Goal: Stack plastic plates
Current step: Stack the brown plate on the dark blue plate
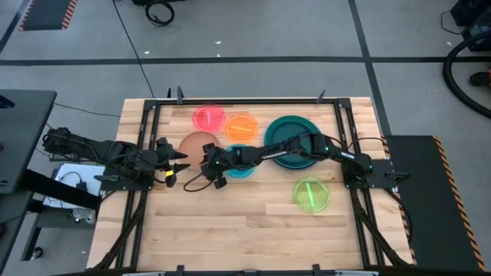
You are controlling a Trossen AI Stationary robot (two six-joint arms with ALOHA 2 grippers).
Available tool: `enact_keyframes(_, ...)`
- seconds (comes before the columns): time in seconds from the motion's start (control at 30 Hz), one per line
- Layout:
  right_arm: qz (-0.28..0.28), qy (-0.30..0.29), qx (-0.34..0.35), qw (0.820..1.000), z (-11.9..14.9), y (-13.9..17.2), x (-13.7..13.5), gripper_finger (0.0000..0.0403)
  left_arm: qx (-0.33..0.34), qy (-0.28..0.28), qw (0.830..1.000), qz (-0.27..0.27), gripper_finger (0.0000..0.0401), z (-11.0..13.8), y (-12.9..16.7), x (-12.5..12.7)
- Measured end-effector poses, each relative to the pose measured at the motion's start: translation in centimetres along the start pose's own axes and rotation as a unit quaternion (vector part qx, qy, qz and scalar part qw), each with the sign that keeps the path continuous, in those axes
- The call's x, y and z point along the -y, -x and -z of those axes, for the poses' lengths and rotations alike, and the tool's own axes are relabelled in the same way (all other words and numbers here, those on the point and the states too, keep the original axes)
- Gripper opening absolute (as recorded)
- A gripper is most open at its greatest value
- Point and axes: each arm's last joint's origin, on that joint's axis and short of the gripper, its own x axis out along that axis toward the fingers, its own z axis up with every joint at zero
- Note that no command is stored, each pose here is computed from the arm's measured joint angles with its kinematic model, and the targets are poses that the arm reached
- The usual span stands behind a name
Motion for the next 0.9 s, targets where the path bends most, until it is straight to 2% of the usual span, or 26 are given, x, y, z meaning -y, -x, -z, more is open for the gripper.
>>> enact_keyframes(0.2, 0.015, 0.024, -0.053, 0.998, 0.9, 0.0, 0.1, 0.0171, 0.000, -0.003, 1.000, 0.000, 0.0188, 0.0, 0.0, 0.0)
enact_keyframes(0.7, -0.006, 0.029, -0.083, 0.996, 1.5, 0.1, -0.1, 0.0071, 0.000, -0.005, 1.000, 0.000, 0.0188, 0.0, 0.0, 0.0)
enact_keyframes(0.9, -0.012, 0.055, -0.088, 0.995, 0.8, 0.3, -1.4, 0.0030, 0.000, -0.005, 1.000, 0.000, 0.0188, 0.0, 0.0, 0.0)
